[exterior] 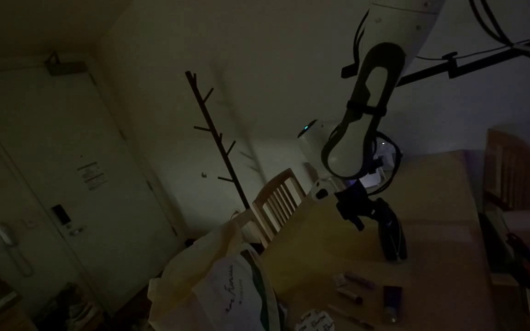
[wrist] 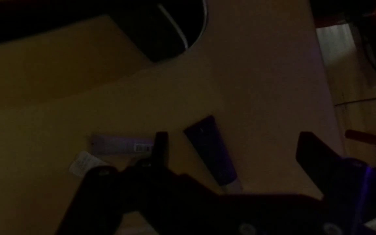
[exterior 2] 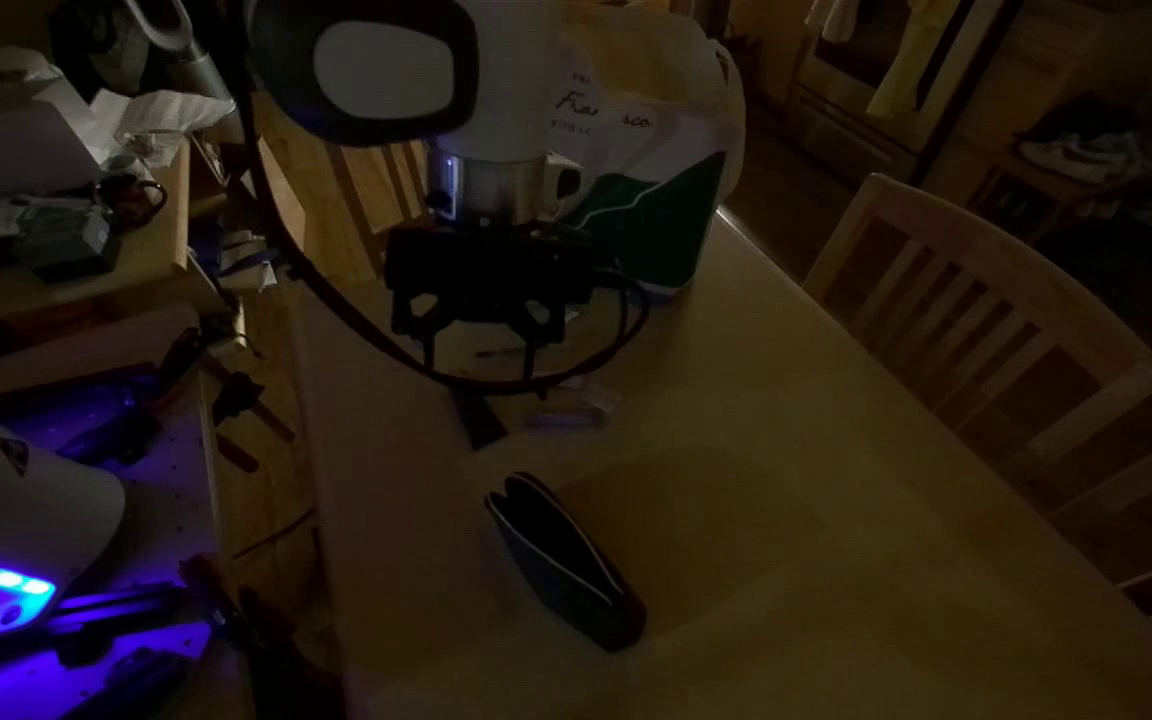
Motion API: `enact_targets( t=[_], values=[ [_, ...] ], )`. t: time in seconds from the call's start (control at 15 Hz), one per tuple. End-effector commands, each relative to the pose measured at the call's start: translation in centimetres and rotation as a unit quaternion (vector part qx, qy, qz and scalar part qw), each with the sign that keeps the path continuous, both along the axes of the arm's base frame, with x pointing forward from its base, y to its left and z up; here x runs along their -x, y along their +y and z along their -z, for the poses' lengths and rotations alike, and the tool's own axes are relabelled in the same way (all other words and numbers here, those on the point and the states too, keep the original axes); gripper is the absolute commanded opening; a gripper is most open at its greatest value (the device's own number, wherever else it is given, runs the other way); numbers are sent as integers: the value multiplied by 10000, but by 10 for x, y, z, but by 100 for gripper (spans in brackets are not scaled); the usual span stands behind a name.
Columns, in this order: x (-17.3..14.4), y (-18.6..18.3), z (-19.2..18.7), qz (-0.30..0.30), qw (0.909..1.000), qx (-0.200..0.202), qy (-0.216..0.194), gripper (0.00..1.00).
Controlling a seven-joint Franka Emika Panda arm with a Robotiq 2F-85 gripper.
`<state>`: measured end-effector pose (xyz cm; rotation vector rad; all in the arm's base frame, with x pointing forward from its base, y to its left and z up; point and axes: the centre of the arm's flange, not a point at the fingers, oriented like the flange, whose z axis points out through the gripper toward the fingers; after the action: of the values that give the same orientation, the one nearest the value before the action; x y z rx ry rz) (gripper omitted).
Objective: Put the tube in the bag
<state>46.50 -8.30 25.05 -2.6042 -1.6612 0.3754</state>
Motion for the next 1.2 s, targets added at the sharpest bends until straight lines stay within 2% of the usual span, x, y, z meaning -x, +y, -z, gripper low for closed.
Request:
enact_targets(
  t=[0.0,0.13,0.2,0.47,0.67,0.93,1.13],
  values=[
    [-4,14,29,-845,9951,-62,-515,100],
    [-5,26,37,-1316,9889,-181,-661,100],
    [-7,22,25,-854,9949,-101,-531,100],
    [-7,30,35,-1321,9894,-221,-563,100],
    [-14,41,58,-1798,9791,-729,-617,100],
    [-7,57,88,-1627,9764,-1317,-523,100],
    [1,65,108,-1237,9829,-1322,-336,100]
  ],
)
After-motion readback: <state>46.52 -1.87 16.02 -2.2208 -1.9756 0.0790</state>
